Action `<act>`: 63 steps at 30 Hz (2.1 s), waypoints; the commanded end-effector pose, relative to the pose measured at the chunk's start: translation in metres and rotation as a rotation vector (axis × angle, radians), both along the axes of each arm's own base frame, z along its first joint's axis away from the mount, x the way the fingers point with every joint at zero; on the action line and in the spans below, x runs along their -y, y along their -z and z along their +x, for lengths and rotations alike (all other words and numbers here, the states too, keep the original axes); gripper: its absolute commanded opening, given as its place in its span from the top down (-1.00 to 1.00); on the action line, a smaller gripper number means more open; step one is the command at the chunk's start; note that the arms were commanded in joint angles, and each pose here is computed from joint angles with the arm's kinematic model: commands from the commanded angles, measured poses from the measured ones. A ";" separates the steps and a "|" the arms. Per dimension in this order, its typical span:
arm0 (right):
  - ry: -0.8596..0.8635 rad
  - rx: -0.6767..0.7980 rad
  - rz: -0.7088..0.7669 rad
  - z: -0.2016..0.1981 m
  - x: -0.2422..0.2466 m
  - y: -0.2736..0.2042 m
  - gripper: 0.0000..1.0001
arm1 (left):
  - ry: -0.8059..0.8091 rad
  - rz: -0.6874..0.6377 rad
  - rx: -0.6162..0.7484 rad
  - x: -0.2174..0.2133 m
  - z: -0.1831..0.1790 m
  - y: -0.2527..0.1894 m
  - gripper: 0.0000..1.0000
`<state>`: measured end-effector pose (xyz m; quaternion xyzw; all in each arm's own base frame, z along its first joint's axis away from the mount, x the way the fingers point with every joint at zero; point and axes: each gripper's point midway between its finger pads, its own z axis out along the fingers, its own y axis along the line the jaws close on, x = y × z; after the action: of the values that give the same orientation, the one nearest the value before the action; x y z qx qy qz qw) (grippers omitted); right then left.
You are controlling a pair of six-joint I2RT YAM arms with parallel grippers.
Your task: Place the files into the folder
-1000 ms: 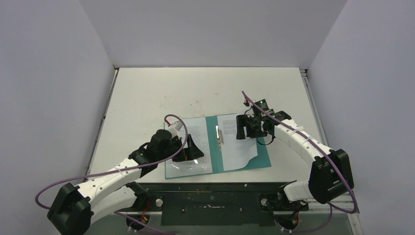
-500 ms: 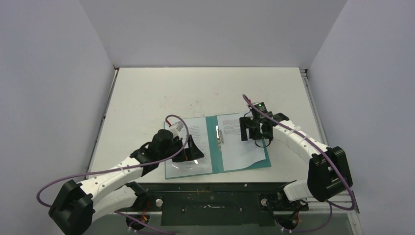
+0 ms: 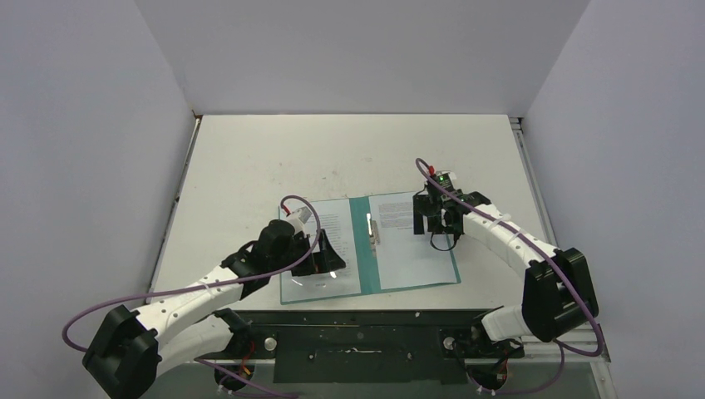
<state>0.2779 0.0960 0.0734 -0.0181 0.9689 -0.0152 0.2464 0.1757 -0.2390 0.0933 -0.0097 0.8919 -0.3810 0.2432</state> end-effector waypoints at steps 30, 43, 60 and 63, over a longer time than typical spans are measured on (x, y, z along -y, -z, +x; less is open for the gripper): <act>-0.222 0.135 0.294 0.031 -0.169 -0.020 0.41 | -0.132 0.204 -0.001 -0.025 0.013 0.032 -0.74; -0.208 0.110 0.274 0.034 -0.170 0.008 0.55 | -0.112 0.212 -0.019 -0.017 0.009 0.042 -0.63; -0.188 0.091 0.246 0.032 -0.164 0.026 0.63 | -0.116 0.226 -0.020 -0.014 0.008 0.046 -0.59; -0.186 0.088 0.242 0.031 -0.162 0.028 0.64 | -0.119 0.228 -0.024 -0.015 0.007 0.047 -0.59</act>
<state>0.3030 0.2554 0.0452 -0.0848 0.9504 0.1251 0.2718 0.1739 -0.2162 0.0375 -0.0360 0.9398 -0.2477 0.2325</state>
